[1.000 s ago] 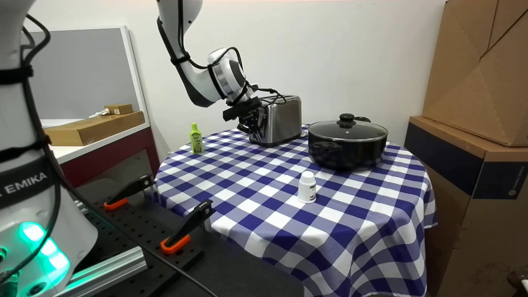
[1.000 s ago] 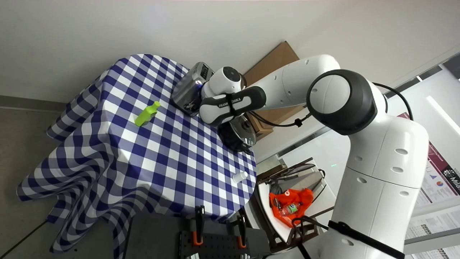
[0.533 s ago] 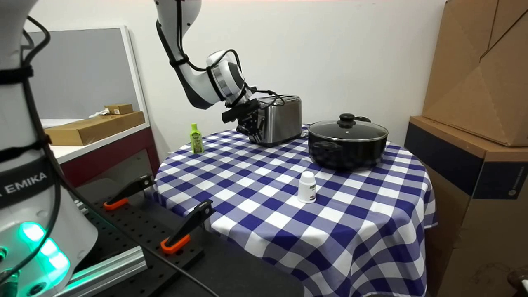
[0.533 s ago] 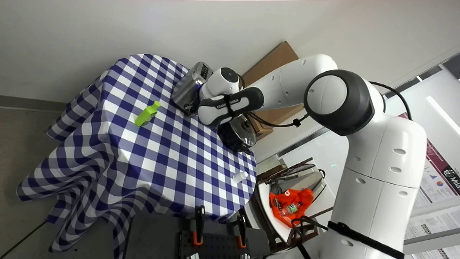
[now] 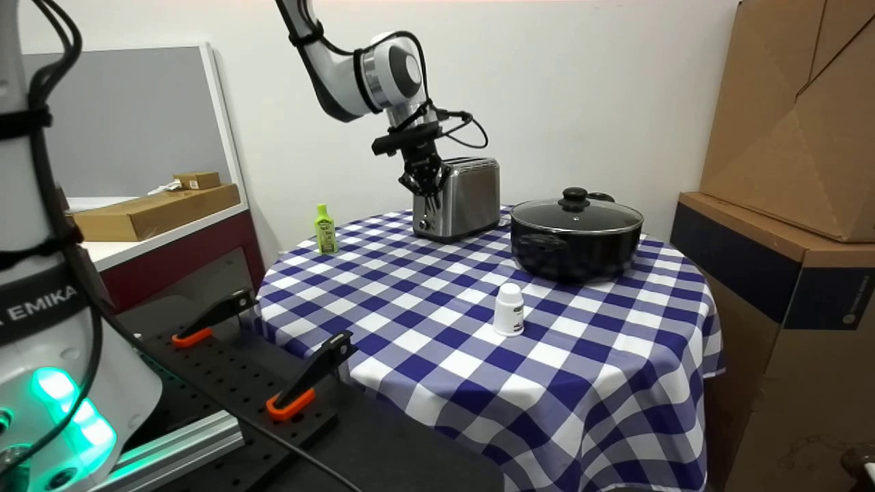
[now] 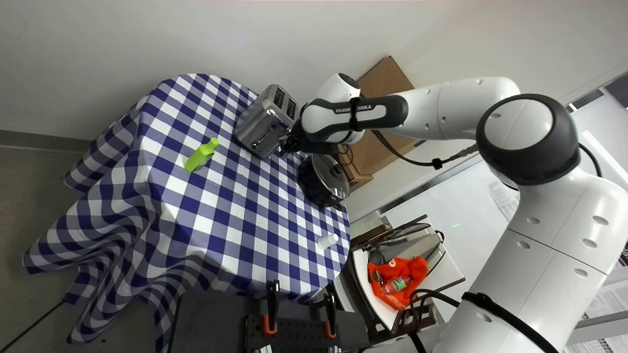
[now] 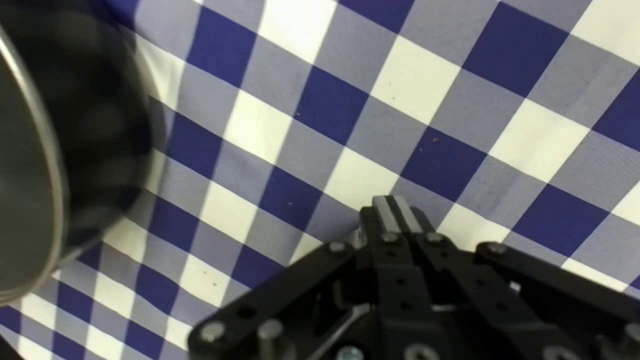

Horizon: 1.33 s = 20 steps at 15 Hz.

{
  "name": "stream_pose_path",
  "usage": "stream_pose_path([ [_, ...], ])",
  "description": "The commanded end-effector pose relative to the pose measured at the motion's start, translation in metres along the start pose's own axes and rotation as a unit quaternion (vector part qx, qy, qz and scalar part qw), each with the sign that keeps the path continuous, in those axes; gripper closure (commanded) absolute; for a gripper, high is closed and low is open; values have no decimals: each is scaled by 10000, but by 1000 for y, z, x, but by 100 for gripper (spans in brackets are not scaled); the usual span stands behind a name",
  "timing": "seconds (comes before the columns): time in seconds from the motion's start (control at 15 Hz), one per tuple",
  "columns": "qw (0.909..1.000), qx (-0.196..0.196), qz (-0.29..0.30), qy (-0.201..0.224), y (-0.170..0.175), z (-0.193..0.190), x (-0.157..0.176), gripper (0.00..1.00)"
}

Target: Switch off the toaster

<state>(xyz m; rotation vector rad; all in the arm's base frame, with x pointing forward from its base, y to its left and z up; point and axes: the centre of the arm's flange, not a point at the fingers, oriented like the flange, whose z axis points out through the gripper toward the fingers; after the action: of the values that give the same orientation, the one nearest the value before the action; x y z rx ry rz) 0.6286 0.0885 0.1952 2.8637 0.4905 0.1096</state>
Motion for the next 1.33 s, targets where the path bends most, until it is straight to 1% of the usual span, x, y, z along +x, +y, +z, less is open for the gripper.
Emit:
stream_pose_path([
  [0.0, 9953, 138, 823, -495, 33, -67, -26, 100],
  [0.13, 9901, 204, 1208, -689, 40, -97, -39, 100],
  [0.27, 9865, 298, 1431, -733, 36, -132, -49, 100],
  [0.4, 9860, 419, 1515, -549, 27, -168, -61, 100],
  [0.47, 9860, 433, 1564, -391, 24, -187, -70, 100],
  [0.67, 9825, 536, 1771, -206, 22, -229, -97, 100],
  [0.8, 9762, 702, 2042, -186, 25, -248, -116, 100],
  [0.87, 9716, 806, 2214, -204, 27, -255, -125, 100],
  [1.0, 9604, 1144, 2517, -355, 35, -266, -143, 100],
  [1.07, 9564, 1253, 2601, -451, 39, -269, -152, 100],
  [1.13, 9658, 1028, 2353, -348, 34, -258, -124, 99],
  [1.27, 9608, 1137, 2497, -392, 40, -265, -138, 99],
])
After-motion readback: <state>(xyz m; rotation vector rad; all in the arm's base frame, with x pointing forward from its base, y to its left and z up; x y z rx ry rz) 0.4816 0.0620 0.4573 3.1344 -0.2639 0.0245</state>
